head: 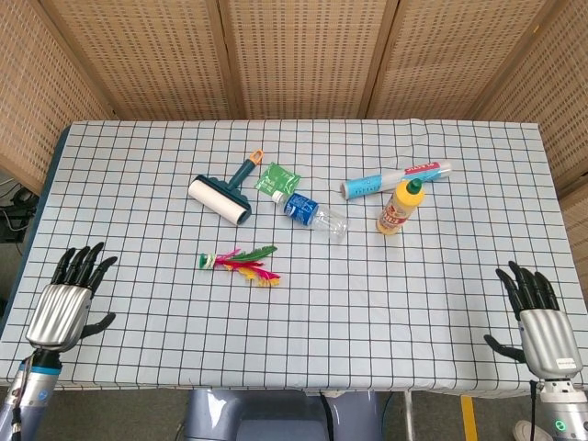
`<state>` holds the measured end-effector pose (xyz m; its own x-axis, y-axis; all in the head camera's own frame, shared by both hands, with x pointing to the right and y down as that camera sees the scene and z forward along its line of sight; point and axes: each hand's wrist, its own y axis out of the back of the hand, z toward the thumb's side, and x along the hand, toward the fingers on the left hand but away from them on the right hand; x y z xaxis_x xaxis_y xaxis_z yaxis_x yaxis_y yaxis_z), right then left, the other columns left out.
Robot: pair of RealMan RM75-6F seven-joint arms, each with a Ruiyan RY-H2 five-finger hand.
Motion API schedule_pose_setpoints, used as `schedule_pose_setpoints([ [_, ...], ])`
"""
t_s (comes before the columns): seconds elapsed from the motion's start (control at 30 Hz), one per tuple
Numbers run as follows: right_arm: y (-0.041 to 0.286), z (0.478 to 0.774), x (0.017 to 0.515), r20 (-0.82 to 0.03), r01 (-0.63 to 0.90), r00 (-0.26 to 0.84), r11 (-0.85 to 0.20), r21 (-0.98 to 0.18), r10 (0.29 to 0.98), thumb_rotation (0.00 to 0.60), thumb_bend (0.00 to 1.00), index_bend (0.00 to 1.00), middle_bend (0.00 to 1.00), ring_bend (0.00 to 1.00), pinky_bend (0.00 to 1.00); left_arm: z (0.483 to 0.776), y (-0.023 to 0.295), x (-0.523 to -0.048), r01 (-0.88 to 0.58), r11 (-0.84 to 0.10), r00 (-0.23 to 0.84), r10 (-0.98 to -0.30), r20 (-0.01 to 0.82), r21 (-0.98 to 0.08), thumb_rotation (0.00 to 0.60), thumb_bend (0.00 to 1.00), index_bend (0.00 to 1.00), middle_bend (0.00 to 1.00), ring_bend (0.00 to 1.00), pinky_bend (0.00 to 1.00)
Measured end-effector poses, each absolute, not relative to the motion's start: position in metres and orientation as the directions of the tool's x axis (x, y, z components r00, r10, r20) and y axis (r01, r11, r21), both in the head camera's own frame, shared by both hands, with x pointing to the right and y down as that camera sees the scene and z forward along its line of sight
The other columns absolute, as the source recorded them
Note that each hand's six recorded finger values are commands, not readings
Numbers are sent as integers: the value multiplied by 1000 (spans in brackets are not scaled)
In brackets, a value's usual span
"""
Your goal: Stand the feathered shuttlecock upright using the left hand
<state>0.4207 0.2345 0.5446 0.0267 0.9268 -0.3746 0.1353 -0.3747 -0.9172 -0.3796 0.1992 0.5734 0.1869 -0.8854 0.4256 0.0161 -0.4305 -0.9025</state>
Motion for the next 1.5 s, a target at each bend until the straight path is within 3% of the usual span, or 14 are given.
schedule_pose_setpoints([
  [0.27, 232, 546, 429, -378, 146, 0, -374, -916, 926, 600, 85, 41, 0, 0, 73, 593, 165, -332, 53, -447, 270, -854, 444, -893, 600, 197, 225, 0, 0, 0],
  [0.5, 229, 548, 439, -382, 168, -27, -372, -913, 924, 600, 84, 41, 0, 0, 73, 631, 143, -270, 94, -484, 312, -816, 488, -870, 600, 229, 295, 0, 0, 0],
  [0.73, 227, 551, 446, -390, 181, -45, -377, -908, 920, 600, 85, 41, 0, 0, 73, 658, 138, -212, 113, -507, 358, -781, 511, -854, 600, 290, 354, 0, 0, 0],
  [1.03, 226, 554, 452, -400, 198, -63, -382, -903, 914, 600, 85, 41, 0, 0, 73, 680, 138, -179, 148, -511, 372, -765, 526, -847, 600, 296, 416, 0, 0, 0],
  [1.23, 226, 556, 455, -405, 205, -73, -383, -901, 912, 600, 85, 41, 0, 0, 73, 690, 138, -162, 157, -516, 375, -757, 534, -842, 600, 361, 427, 0, 0, 0],
  [1.5, 225, 559, 463, -409, 222, -92, -382, -897, 908, 600, 85, 41, 0, 0, 73, 702, 137, -132, 165, -514, 398, -746, 534, -842, 600, 361, 435, 0, 0, 0],
])
